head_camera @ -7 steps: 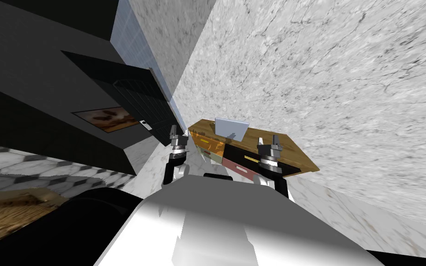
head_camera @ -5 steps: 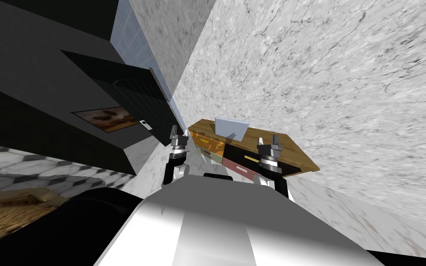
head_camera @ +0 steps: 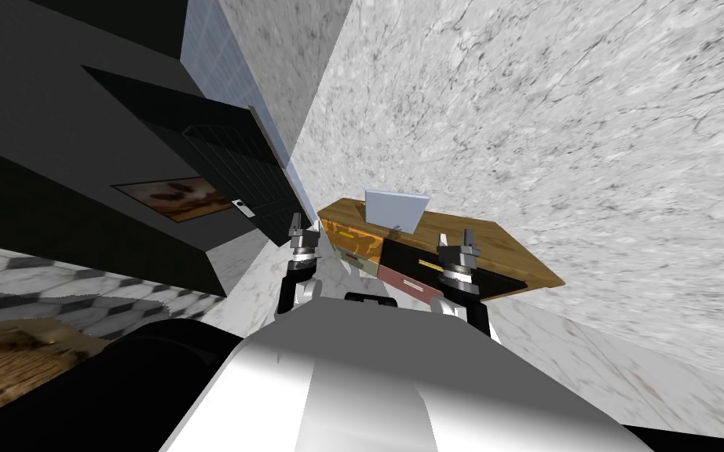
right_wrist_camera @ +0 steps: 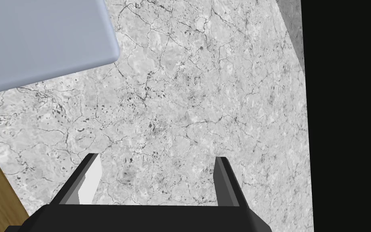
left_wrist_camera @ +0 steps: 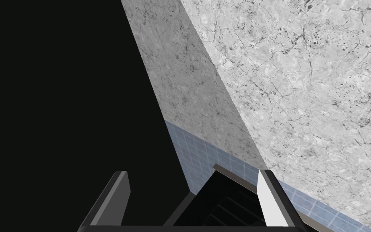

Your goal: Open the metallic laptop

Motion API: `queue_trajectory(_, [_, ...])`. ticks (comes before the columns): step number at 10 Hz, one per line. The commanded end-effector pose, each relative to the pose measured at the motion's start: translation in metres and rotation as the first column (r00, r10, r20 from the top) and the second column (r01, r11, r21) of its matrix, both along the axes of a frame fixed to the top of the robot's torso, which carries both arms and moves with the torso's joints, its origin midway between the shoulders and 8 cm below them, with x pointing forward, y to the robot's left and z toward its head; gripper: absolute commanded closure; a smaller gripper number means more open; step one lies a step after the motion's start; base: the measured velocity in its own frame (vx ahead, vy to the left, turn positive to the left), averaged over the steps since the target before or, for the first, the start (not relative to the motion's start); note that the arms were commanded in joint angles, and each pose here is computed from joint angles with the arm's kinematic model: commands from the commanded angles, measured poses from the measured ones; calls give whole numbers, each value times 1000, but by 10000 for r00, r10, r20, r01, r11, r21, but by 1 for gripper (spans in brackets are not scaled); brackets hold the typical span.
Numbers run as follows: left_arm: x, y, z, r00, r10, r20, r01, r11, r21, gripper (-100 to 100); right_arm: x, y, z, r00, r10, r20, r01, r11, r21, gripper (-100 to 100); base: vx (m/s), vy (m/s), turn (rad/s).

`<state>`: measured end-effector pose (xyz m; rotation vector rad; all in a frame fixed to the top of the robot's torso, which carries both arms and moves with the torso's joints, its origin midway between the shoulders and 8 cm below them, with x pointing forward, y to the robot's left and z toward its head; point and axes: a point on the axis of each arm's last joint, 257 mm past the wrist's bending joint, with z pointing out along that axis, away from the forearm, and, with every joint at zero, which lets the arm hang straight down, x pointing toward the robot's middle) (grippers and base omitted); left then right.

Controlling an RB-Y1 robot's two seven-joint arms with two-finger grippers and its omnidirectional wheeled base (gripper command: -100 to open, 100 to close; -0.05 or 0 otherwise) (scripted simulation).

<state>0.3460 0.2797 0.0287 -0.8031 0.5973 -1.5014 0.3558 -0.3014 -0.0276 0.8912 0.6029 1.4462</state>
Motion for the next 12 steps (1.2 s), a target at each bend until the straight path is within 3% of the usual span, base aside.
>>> queue_trajectory(1, [0, 0, 0, 10000, 0, 0, 0, 10000, 0, 0, 0, 0, 0, 10000, 0, 0, 0, 10000, 0, 0, 0, 0, 0])
queue_trajectory(2, [0, 0, 0, 10000, 0, 0, 0, 10000, 0, 0, 0, 0, 0, 10000, 0, 1, 0, 10000, 0, 0, 0, 0, 0])
queue_trajectory(3, [0, 0, 0, 10000, 0, 1, 0, 10000, 0, 0, -1, -3, -3, 9998, -46, -194, 38, 9992, -408, -100, 12, 9, -1])
queue_trajectory(7, [0, 0, 0, 10000, 1, -7, -1, 10000, -2, 0, -10, -27, -20, 9917, -742, -1054, 506, 9761, -2114, -100, 30, 31, -5])
queue_trajectory(10, [0, 0, 0, 10000, 1, -7, -1, 10000, -2, 0, -24, -57, -34, 9685, -1739, -1780, 941, 9180, -3852, -100, 51, 53, -7])
queue_trajectory(11, [0, 0, 0, 10000, 1, -7, -1, 10000, -2, 0, -24, -59, -34, 9681, -1775, -1770, 972, 9167, -3875, -100, 35, 54, -5])
queue_trajectory(12, [0, 0, 0, 10000, 0, -7, 0, 10000, -2, 0, -30, -71, -37, 9557, -2185, -1971, 1092, 8854, -4518, -100, 26, 53, -2])
